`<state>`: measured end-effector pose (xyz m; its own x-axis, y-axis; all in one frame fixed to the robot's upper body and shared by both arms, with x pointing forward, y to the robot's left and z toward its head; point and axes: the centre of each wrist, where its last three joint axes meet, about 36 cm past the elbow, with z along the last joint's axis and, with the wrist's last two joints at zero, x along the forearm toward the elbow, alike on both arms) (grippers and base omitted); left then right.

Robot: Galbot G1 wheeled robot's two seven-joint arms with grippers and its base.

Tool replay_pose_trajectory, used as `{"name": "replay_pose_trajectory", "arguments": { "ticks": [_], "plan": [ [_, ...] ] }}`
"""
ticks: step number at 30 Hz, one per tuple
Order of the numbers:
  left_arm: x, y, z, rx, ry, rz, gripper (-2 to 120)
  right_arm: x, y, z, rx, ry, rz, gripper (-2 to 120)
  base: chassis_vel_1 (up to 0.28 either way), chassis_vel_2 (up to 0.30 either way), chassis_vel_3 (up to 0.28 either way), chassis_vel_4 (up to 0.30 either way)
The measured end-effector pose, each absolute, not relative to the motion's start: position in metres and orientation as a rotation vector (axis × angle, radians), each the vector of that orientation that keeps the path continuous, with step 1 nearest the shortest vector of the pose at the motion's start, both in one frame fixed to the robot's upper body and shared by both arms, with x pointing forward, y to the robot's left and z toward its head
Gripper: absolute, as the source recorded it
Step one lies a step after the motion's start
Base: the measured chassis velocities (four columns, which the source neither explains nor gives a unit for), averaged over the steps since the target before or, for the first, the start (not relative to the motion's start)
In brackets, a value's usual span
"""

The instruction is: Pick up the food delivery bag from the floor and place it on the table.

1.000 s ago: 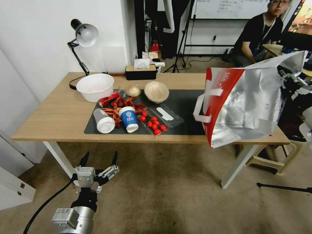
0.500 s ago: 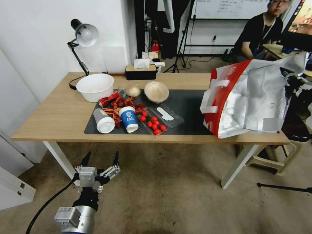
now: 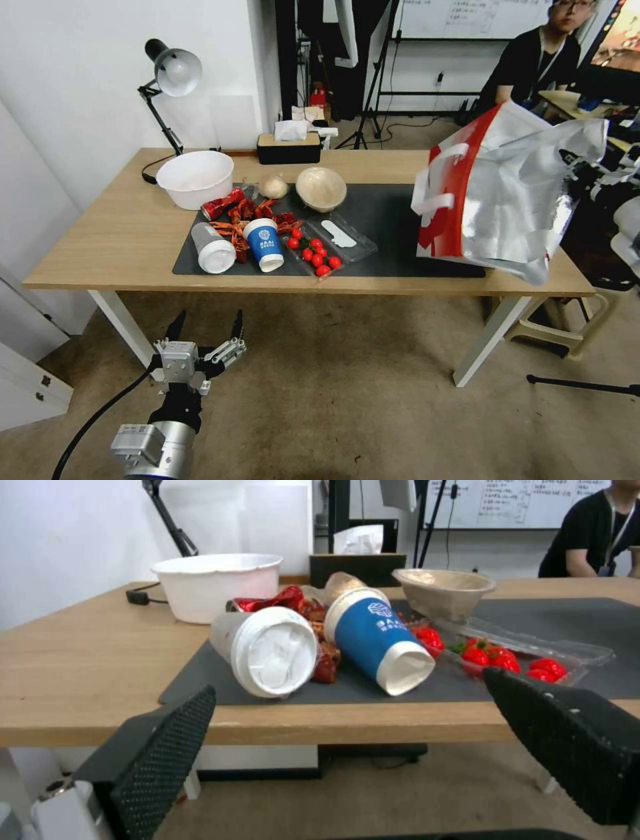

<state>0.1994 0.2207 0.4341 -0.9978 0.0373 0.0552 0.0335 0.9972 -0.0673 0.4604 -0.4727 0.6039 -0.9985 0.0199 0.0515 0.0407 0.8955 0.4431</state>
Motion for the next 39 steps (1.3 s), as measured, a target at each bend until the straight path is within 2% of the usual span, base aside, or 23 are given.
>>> {"name": "replay_pose_trajectory", "arguments": {
  "ticks": [20,23,25,28,29,31,33,36,37,39],
  "plan": [
    [0.196,0.219,0.429,-0.068,-3.078,0.104,100,0.479,-0.469,0.610,-0.105,-3.013,-0.684,3,0.000,0.000,0.000,0.000],
    [0.194,0.219,0.430,-0.088,-3.071,0.105,100,0.480,-0.472,0.611,-0.098,-3.025,-0.675,18,0.000,0.000,0.000,0.000],
    [0.194,0.219,0.430,-0.091,-3.070,0.106,100,0.480,-0.472,0.612,-0.091,-3.028,-0.677,21,0.000,0.000,0.000,0.000],
    [0.194,0.219,0.430,-0.091,-3.070,0.107,100,0.481,-0.472,0.615,-0.080,-3.034,-0.678,36,0.000,0.000,0.000,0.000],
    [0.194,0.219,0.430,-0.091,-3.070,0.107,100,0.481,-0.472,0.615,-0.080,-3.034,-0.678,36,0.000,0.000,0.000,0.000],
    [0.194,0.219,0.430,-0.092,-3.070,0.107,100,0.482,-0.472,0.617,-0.075,-3.038,-0.676,45,0.000,0.000,0.000,0.000],
    [0.194,0.219,0.430,-0.091,-3.071,0.107,100,0.482,-0.472,0.617,-0.071,-3.040,-0.673,47,0.000,0.000,0.000,0.000],
    [0.194,0.219,0.431,-0.086,-3.073,0.106,100,0.482,-0.472,0.618,-0.063,-3.044,-0.668,64,0.000,0.000,0.000,0.000],
    [0.194,0.219,0.431,-0.086,-3.073,0.106,100,0.482,-0.472,0.618,-0.063,-3.044,-0.668,64,0.000,0.000,0.000,0.000],
    [0.195,0.220,0.432,-0.077,-3.076,0.102,100,0.480,-0.469,0.616,-0.035,-3.043,-0.652,75,0.000,0.000,0.000,0.000]
  ]
}}
